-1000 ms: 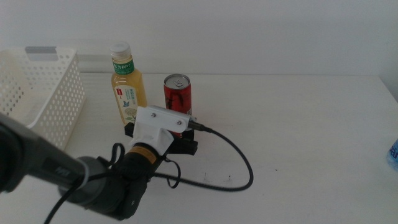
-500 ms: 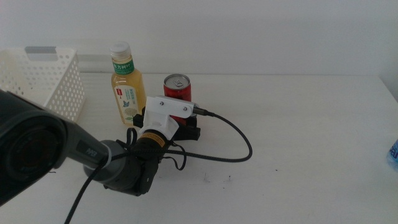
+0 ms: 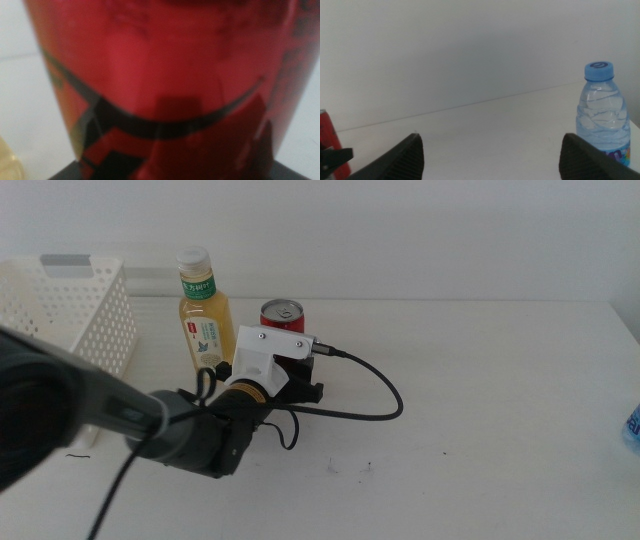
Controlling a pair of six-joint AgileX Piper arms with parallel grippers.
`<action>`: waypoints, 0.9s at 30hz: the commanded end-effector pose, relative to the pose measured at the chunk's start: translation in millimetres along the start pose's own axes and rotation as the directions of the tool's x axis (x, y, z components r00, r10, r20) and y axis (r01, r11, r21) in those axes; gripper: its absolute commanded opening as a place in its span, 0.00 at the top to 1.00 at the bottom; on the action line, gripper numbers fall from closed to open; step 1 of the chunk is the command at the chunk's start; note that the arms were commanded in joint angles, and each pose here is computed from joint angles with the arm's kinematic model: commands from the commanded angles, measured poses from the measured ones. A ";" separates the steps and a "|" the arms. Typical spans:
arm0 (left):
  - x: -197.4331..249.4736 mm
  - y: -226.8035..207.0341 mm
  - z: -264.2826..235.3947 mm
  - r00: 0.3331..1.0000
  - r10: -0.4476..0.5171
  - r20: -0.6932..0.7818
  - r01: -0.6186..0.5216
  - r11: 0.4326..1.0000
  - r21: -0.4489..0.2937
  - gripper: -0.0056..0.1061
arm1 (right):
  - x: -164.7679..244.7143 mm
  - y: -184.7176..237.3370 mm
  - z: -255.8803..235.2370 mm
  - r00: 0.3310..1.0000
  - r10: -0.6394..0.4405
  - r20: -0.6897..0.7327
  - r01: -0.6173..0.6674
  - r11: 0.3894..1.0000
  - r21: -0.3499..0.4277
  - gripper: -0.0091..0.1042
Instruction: Use arms to grab the bottles and put them into the dustbin to the left of the table.
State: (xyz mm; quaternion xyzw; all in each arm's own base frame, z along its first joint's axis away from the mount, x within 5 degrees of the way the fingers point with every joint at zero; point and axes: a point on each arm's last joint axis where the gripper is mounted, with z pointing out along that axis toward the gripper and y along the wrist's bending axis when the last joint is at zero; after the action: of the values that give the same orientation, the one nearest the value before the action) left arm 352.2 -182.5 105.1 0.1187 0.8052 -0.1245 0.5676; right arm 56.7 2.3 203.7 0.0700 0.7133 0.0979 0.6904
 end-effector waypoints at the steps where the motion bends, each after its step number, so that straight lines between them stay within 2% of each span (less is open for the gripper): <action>1: -26.3 -3.1 -15.7 1.000 -0.001 0.028 0.001 1.000 0.030 0.97 | -0.1 -0.5 -0.3 1.000 -0.008 0.012 0.008 1.000 0.006 0.14; 10: -105.1 -6.9 -87.3 0.979 -0.002 -0.205 0.020 0.996 0.086 0.97 | -0.1 -0.5 -0.3 1.000 -0.008 0.012 0.008 1.000 0.006 0.14; 14: -160.6 8.8 -128.6 0.925 0.079 -0.371 -0.041 0.993 0.108 0.97 | -0.1 -0.5 -0.3 1.000 -0.008 0.012 0.008 1.000 0.006 0.14; 18: -207.1 52.0 -155.4 0.829 0.077 -0.554 -0.026 0.995 0.099 0.97 | -0.1 -0.5 -0.3 1.000 -0.008 0.012 0.008 1.000 0.006 0.14; 19: -217.4 64.4 -157.4 0.830 0.078 -0.552 -0.031 0.995 0.094 0.97 | -0.1 -0.5 -0.3 1.000 -0.008 0.012 0.008 1.000 0.006 0.14; 23: -240.2 126.9 -162.2 0.809 -0.041 -0.587 0.021 0.999 -0.041 0.97 | -0.1 -0.5 -0.3 1.000 -0.008 0.012 0.008 1.000 0.006 0.14; 27: -243.4 179.2 -155.3 0.764 -0.109 -0.636 0.062 0.993 -0.096 0.97 | -0.1 -0.5 -0.3 1.000 -0.008 0.012 0.008 1.000 0.006 0.14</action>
State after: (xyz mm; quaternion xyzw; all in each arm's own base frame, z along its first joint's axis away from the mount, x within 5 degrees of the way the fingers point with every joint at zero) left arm 347.2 16.1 369.9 0.1000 0.9589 -0.0631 0.2578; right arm 56.7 2.3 203.7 0.0700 0.7133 0.0979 0.6904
